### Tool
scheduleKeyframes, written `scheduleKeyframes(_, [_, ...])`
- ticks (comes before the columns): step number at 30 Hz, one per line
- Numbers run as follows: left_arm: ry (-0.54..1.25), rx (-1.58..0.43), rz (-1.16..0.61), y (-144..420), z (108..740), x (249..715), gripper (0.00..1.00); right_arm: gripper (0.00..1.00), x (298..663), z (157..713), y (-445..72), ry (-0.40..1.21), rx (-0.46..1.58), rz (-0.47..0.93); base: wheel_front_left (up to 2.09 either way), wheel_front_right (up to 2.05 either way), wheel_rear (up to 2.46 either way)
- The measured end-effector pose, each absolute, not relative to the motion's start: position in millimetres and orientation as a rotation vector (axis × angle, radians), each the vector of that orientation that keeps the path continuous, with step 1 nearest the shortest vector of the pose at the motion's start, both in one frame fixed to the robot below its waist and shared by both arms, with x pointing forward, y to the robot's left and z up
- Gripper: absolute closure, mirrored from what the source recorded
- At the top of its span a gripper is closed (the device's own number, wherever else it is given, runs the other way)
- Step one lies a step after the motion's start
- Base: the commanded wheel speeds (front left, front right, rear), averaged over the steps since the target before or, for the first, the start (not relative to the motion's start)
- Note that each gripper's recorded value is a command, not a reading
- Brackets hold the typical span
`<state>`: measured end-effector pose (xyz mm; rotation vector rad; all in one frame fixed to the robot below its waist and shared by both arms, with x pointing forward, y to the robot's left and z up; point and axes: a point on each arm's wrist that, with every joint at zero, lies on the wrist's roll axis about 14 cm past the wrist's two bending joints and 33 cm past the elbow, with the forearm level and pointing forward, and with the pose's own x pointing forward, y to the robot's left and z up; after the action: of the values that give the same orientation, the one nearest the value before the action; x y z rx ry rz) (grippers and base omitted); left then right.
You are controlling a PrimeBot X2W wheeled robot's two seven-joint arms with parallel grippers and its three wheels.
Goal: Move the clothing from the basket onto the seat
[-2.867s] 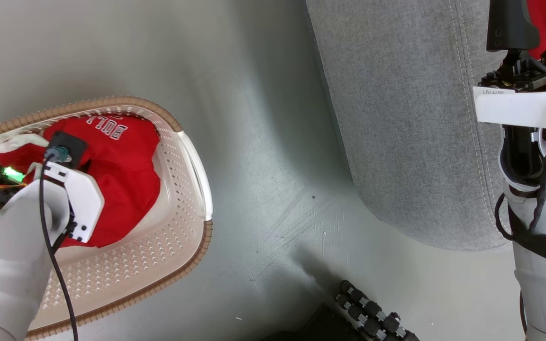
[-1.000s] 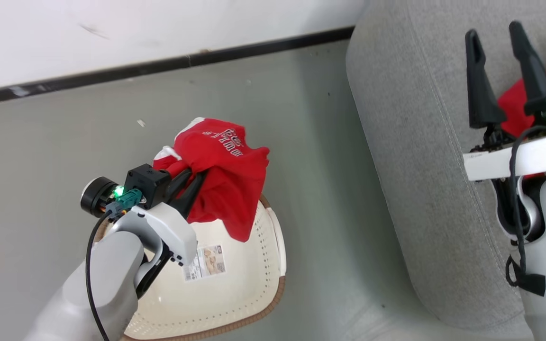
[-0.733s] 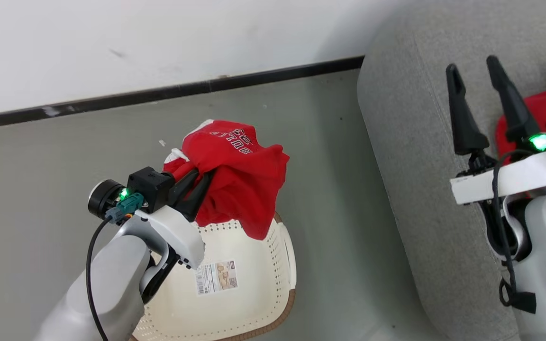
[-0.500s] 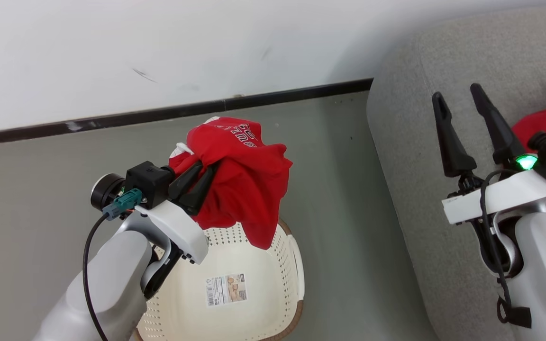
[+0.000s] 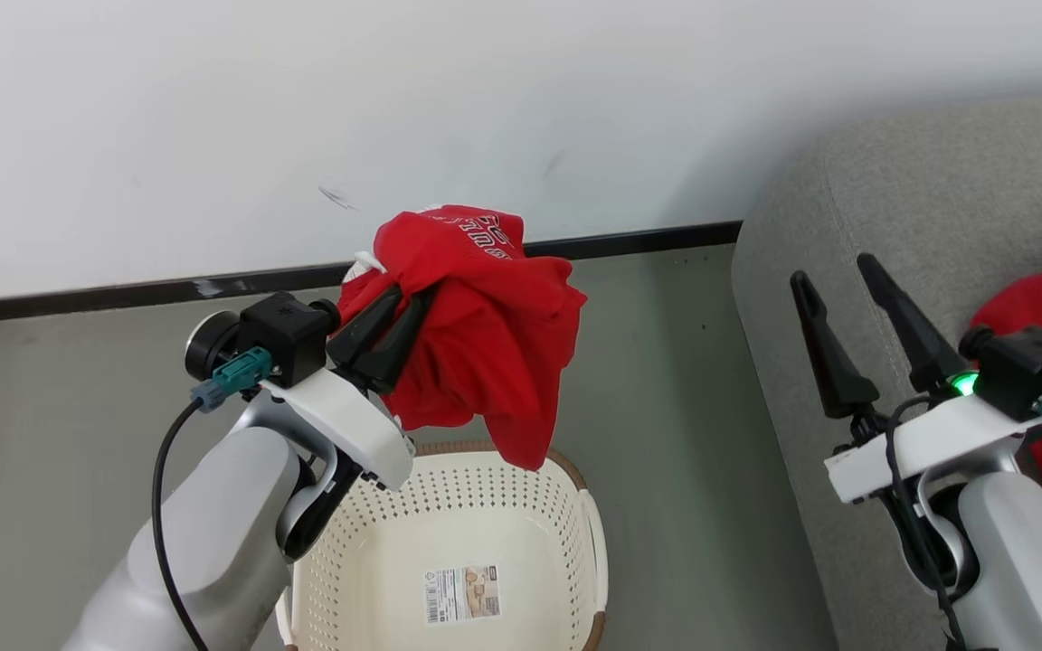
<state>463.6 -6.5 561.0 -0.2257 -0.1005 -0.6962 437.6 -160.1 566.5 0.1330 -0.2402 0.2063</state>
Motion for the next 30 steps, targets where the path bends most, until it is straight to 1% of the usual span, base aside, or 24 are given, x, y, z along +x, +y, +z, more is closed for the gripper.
scheduleKeyframes(7, [-0.133, -0.217, -0.713, -9, 581, 452, 1.00, 0.00, 426, 564, -138, -0.226, 0.132, 0.272, 0.00, 0.00, 0.00])
scheduleKeyframes(16, [-0.182, -0.223, -0.723, -10, 604, 443, 1.00, 0.00, 417, 567, -122, -0.226, 0.144, 0.323, 0.00, 0.00, 0.00])
scheduleKeyframes(30, [-0.215, -0.226, -0.767, -21, 622, 428, 1.00, 0.00, 403, 557, -73, -0.185, 0.133, 0.482, 0.00, 0.00, 0.00])
